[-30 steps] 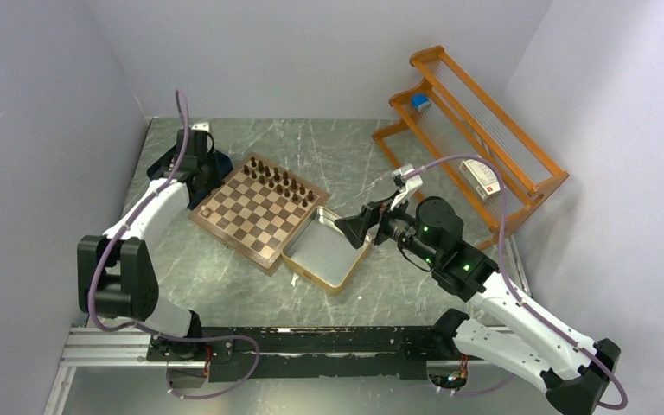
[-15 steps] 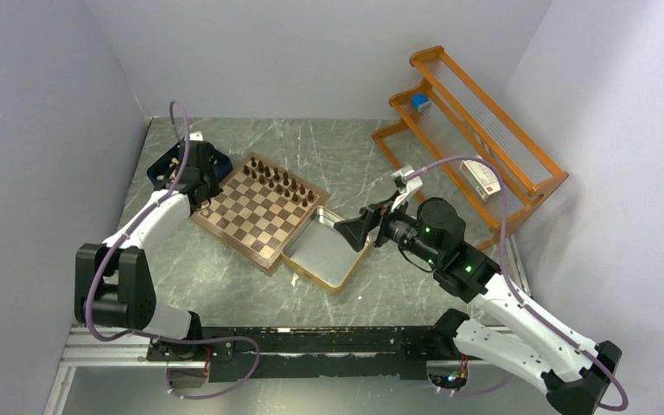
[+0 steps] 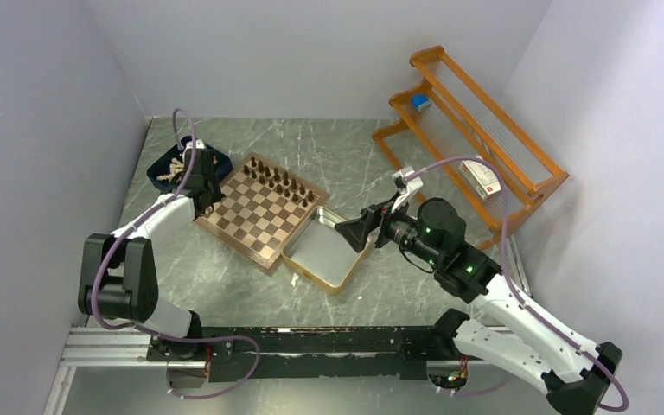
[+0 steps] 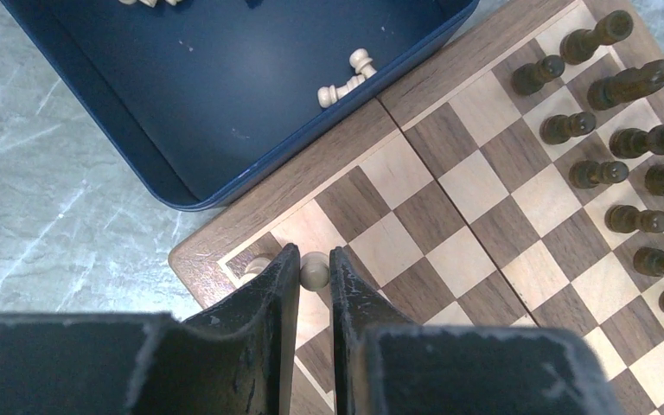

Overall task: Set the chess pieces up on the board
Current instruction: Place the chess piece on the chessboard.

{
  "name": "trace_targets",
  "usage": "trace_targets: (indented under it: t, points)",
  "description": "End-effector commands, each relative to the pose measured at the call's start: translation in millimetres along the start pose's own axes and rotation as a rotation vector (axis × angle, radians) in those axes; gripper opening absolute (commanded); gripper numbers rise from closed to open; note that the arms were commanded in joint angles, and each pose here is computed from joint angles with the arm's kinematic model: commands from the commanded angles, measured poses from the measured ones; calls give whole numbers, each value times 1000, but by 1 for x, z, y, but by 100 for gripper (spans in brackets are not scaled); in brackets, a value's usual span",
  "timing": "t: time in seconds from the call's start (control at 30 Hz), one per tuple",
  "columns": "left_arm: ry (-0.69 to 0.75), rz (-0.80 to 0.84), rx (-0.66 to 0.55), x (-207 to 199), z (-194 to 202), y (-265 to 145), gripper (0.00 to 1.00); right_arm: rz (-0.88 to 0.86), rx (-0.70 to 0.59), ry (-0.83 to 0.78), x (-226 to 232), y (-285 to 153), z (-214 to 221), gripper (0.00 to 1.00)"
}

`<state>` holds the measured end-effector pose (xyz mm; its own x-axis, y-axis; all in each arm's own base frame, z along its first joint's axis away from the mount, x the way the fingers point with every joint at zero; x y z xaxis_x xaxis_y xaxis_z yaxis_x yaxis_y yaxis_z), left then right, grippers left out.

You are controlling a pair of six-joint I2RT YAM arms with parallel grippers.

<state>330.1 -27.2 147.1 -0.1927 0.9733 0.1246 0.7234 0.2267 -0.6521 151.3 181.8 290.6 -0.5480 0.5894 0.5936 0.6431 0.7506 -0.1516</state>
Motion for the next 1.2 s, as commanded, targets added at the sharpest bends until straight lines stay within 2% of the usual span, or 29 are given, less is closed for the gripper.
trace_targets:
  t: [0.0, 0.2, 1.17]
  points:
    - [-26, 7, -45, -6, -2, 5, 22, -20, -40, -7, 8, -7, -13, 94]
    - [-34, -16, -77, -4, -4, 6, 23, -21, -40, 4, 9, -9, -13, 94]
    - [1, -52, -14, -6, 13, 28, 24, -14, -70, -7, 13, -18, -20, 95]
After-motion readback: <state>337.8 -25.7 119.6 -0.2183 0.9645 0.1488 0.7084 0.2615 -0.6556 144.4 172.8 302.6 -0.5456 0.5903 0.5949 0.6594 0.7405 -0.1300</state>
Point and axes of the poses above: each gripper's point midway between its finger pads, its own y axis out along the fingers, its own x axis along the line the jaws close on, z = x × y, the point moved 8 cm from there along -y, back along the fingers, and after that the axes turned 13 degrees about y, right-handed, at the moved point
